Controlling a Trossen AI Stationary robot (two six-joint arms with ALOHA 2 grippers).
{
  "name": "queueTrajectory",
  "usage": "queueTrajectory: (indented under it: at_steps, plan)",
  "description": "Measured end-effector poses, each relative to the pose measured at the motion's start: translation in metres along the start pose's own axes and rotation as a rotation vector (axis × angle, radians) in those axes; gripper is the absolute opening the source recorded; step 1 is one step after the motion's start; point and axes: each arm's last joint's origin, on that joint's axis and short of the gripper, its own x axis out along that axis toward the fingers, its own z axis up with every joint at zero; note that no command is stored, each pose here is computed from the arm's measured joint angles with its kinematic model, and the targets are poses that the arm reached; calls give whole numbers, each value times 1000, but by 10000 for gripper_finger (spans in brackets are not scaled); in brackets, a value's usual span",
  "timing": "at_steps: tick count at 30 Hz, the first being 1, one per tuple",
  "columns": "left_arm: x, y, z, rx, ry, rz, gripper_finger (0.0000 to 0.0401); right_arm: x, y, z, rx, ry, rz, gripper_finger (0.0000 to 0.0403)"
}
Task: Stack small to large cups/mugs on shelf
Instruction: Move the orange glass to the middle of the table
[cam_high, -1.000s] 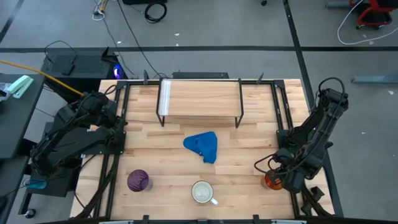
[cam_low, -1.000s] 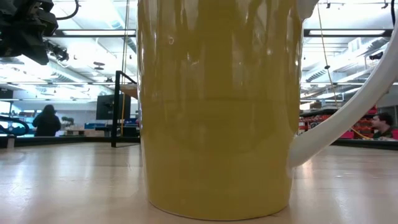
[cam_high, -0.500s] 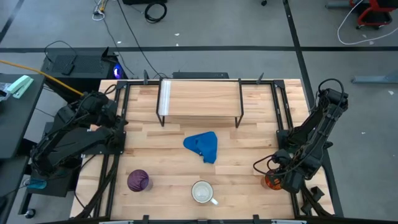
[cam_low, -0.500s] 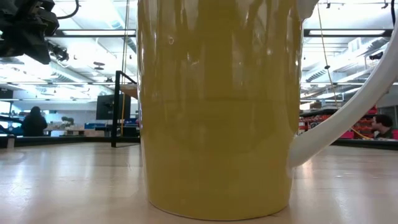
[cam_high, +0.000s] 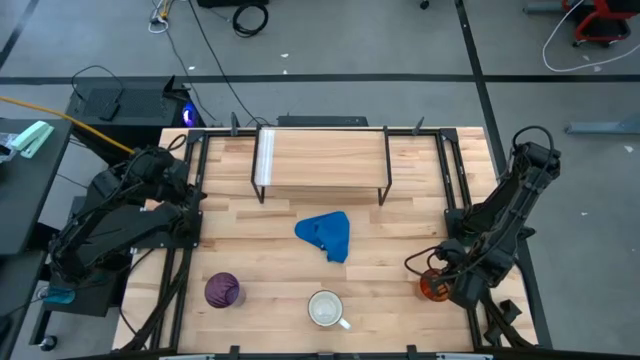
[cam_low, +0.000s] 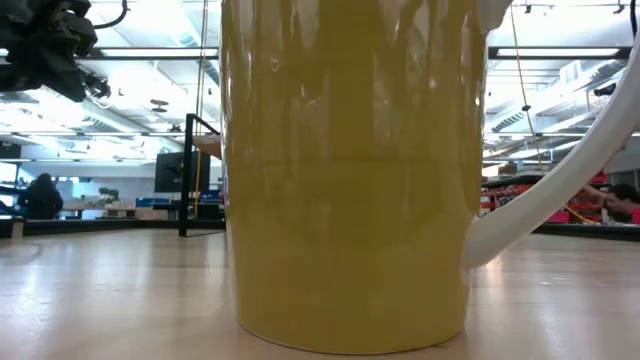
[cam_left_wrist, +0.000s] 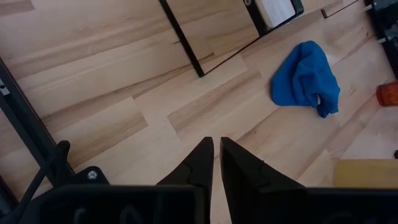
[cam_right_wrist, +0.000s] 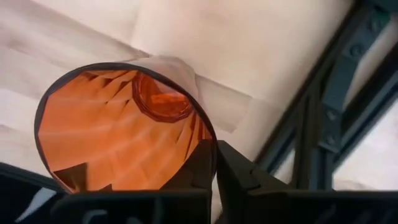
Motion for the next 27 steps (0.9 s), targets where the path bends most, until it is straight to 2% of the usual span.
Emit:
queueTrajectory:
  at_steps: [9, 19, 27]
  plan:
    - [0, -1, 3, 6, -26, -12, 28, -21, 28, 39, -73, -36, 53, 5]
    - [0, -3, 7, 18, -70, -33, 23, -51, 43, 119, -189, -151, 48, 4]
    - [0, -3, 7, 20, -70, -33, 20, -55, 49, 179, -273, -220, 134, 2]
